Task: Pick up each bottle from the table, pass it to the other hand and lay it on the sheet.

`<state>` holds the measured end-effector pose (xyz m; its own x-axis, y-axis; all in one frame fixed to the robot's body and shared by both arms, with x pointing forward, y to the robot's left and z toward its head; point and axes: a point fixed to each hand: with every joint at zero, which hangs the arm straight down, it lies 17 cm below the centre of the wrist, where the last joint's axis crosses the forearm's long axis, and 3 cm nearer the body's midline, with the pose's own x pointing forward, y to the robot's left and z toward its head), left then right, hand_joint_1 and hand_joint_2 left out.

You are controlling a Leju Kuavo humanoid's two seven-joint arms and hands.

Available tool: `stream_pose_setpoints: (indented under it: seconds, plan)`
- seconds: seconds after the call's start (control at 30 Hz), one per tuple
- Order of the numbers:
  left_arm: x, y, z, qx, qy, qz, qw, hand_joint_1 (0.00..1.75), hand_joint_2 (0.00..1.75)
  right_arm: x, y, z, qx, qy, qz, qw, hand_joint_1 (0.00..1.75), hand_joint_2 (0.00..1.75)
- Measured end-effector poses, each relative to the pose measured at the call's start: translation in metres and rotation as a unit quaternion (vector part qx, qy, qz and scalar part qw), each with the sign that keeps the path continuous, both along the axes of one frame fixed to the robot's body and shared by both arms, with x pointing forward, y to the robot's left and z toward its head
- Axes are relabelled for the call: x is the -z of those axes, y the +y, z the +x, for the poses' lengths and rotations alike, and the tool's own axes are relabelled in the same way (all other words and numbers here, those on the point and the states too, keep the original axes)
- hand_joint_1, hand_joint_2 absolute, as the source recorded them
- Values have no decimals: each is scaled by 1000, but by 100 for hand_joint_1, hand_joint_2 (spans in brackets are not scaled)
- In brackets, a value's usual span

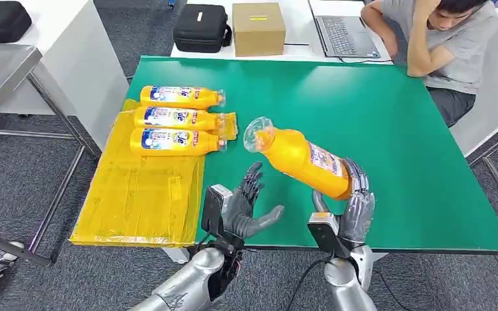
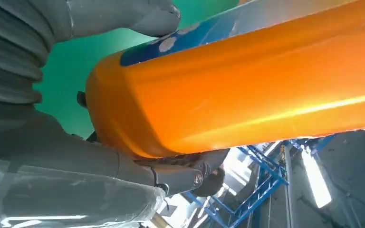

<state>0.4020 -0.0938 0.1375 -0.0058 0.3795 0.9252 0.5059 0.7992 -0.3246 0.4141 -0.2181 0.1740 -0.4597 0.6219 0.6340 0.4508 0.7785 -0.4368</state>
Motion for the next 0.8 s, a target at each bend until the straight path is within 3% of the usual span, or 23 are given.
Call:
stream_pose_setpoints:
  seconds: [0.27,0.8]
  plan:
    - [-6,11,16,-37,-9,10,999,0,175,2,19,-1,-23,2,-2,1000,175,175]
    - [-5,8,12,-25,-21,13,999,0,175,17,41,-4,-53,24,6,998,175,175]
